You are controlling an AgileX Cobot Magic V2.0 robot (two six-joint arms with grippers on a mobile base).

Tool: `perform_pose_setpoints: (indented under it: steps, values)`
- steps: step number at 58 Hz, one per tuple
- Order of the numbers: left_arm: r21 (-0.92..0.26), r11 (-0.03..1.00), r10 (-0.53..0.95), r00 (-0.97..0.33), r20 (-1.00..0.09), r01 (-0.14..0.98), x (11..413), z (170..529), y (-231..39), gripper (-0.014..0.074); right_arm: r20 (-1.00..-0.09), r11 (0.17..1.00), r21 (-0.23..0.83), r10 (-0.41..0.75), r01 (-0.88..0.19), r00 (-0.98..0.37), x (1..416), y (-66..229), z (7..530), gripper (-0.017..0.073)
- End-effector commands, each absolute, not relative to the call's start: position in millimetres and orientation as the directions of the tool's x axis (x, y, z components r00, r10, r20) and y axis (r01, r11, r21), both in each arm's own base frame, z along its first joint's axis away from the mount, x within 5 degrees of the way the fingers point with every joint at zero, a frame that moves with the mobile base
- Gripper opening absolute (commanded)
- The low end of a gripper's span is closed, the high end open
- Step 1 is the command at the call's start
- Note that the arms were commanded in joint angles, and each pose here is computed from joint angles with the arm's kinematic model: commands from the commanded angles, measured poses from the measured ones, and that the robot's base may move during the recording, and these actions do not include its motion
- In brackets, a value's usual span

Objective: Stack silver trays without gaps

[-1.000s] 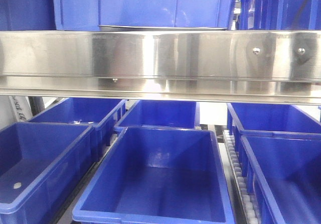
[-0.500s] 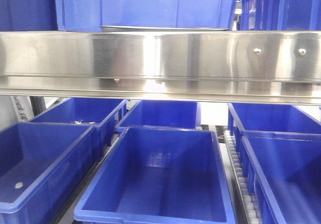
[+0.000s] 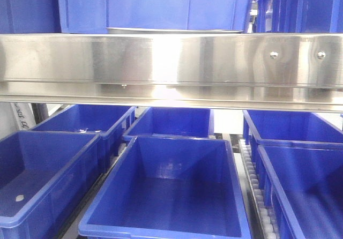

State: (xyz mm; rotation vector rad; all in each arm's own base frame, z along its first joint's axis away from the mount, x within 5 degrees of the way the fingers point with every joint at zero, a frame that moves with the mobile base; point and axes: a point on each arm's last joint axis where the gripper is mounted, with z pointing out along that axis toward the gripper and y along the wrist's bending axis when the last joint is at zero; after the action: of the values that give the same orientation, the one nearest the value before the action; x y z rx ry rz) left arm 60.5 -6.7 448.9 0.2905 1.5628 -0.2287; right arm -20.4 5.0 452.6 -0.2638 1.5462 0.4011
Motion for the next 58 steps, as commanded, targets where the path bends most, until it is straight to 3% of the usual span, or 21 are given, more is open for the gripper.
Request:
perform_pose_setpoints:
  steps: [1, 11, 25, 58]
  values:
    - [0.025, 0.943, 0.016, 0.029, -0.999, 0.332, 48.2, 437.9, 3.6, -0.0016, -0.993, 0.913, 0.070, 0.104, -0.403, 0.064, -32.6, -0.2, 432.3, -0.0078]
    - [-0.016, 0.954, -0.026, 0.030, -0.999, 0.299, 23.9, 422.6, 29.6, -0.0016, -0.989, 0.912, 0.067, 0.113, -0.404, 0.091, -48.1, -5.2, 394.1, -0.0078]
    - [-0.059, 0.954, -0.089, 0.088, -0.992, 0.293, 1.8, 419.3, 50.5, -0.0016, -0.983, 0.912, 0.062, 0.127, -0.406, 0.135, -59.6, -8.8, 390.7, -0.0078]
    - [-0.064, 0.955, -0.097, 0.101, -0.990, 0.291, -1.6, 418.8, 53.8, -0.0016, -0.982, 0.930, 0.063, 0.122, -0.363, 0.142, -59.5, -6.0, 390.5, -0.0078]
